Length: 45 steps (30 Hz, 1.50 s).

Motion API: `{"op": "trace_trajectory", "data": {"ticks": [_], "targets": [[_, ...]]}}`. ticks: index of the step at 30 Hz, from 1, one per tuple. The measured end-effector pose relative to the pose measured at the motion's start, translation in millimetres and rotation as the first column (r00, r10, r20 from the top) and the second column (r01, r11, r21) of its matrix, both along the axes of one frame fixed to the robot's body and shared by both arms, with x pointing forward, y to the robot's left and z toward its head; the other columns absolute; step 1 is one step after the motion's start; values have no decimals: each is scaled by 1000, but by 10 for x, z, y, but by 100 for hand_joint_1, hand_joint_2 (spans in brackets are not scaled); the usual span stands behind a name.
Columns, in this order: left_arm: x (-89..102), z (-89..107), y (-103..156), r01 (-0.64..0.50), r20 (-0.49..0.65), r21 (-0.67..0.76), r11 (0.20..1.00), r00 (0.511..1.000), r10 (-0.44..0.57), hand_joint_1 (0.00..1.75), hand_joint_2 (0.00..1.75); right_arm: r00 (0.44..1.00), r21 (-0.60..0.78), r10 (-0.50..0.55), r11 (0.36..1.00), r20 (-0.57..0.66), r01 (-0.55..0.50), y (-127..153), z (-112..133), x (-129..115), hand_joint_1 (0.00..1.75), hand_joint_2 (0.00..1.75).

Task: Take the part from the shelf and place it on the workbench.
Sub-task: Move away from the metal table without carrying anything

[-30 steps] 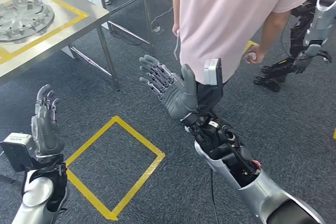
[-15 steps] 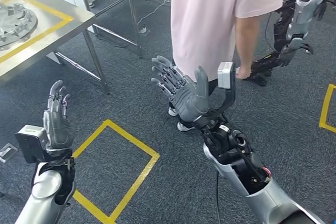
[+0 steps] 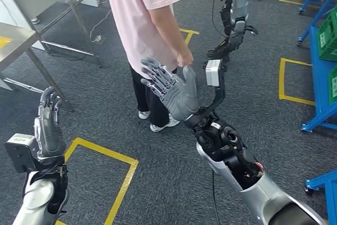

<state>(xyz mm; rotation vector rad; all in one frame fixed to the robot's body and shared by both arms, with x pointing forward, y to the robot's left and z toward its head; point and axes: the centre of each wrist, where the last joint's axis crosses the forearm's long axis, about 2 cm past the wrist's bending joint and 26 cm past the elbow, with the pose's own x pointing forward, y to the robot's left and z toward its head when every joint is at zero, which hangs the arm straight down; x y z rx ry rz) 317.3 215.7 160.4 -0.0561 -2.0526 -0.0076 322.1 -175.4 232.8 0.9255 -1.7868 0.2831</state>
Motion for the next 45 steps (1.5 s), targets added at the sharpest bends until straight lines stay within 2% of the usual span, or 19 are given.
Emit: {"op": "trace_trajectory", "data": {"ticks": [45], "targets": [[-40, -46, -6, -14, -6, -1, 1000, 1000, 14, 0, 0, 1000, 2, 8, 1000, -3, -8, -11, -67, 26, 0, 0]]}}
